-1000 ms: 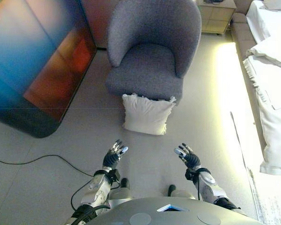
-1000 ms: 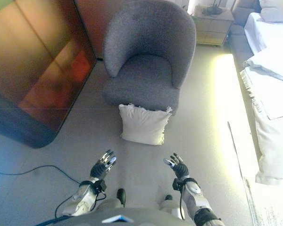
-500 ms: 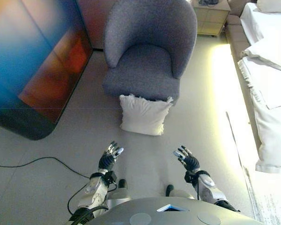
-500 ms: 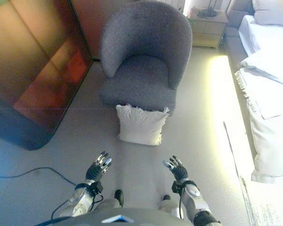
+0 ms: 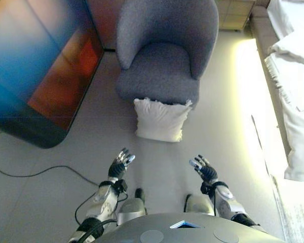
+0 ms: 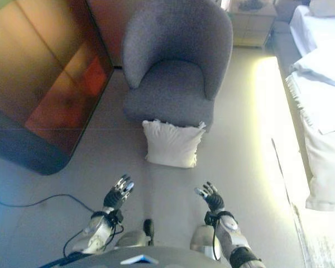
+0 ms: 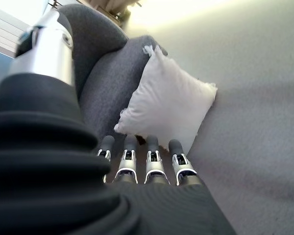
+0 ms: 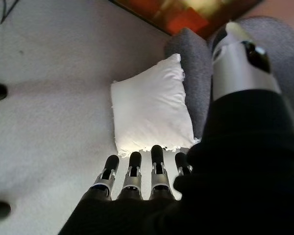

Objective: Pick up the cushion and take it to the sofa

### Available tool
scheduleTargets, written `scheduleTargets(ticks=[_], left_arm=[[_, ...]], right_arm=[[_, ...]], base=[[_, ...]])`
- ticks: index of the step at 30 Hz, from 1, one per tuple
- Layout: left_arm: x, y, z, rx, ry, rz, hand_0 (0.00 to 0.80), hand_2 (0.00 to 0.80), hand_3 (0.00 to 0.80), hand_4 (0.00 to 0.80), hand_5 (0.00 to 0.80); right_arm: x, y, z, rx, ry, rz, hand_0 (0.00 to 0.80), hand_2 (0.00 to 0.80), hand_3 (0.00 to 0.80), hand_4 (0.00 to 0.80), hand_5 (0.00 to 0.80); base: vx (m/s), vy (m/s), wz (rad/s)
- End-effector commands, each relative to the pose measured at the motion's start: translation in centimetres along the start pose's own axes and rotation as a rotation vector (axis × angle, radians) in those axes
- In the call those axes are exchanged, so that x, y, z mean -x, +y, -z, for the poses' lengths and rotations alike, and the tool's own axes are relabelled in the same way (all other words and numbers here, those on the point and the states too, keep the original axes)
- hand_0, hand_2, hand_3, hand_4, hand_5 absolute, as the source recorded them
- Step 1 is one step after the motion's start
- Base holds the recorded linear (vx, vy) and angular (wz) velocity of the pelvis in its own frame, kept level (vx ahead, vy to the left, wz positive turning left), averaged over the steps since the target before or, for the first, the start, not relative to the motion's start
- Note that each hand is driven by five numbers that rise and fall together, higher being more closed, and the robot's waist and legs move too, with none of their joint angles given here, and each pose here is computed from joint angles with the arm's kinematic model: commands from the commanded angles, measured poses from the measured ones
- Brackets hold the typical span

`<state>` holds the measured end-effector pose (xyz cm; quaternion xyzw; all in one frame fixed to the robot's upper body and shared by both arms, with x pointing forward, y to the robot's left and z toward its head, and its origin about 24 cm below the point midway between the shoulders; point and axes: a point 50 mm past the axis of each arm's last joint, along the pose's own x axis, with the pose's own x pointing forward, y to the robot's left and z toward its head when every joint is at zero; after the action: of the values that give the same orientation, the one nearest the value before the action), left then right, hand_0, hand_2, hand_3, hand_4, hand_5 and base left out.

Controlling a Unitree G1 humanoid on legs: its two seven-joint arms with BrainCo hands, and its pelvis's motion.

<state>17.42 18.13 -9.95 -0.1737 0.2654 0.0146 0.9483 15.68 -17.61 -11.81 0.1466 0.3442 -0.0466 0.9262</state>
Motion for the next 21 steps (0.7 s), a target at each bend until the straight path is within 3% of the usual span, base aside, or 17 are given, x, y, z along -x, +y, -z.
scheduleTargets(ticks=[1, 21], left_arm=[[0.3, 0.4, -1.9, 0.022, -0.078, 0.027, 0.0, 0.0, 0.0, 0.0, 0.0], [1.7, 0.9, 1.2, 0.016, 0.008, 0.012, 0.0, 0.0, 0.0, 0.0, 0.0]], right_arm=[[0.1, 0.9, -1.3, -0.059, -0.099, -0.018, 0.0, 0.0, 0.0, 0.0, 0.0], [0.5, -1.0, 0.5, -0.088, -0.031, 0.043, 0.0, 0.0, 0.0, 0.0, 0.0]], base=[[0.19, -0.036, 0.16], [0.331, -0.127, 0.24]])
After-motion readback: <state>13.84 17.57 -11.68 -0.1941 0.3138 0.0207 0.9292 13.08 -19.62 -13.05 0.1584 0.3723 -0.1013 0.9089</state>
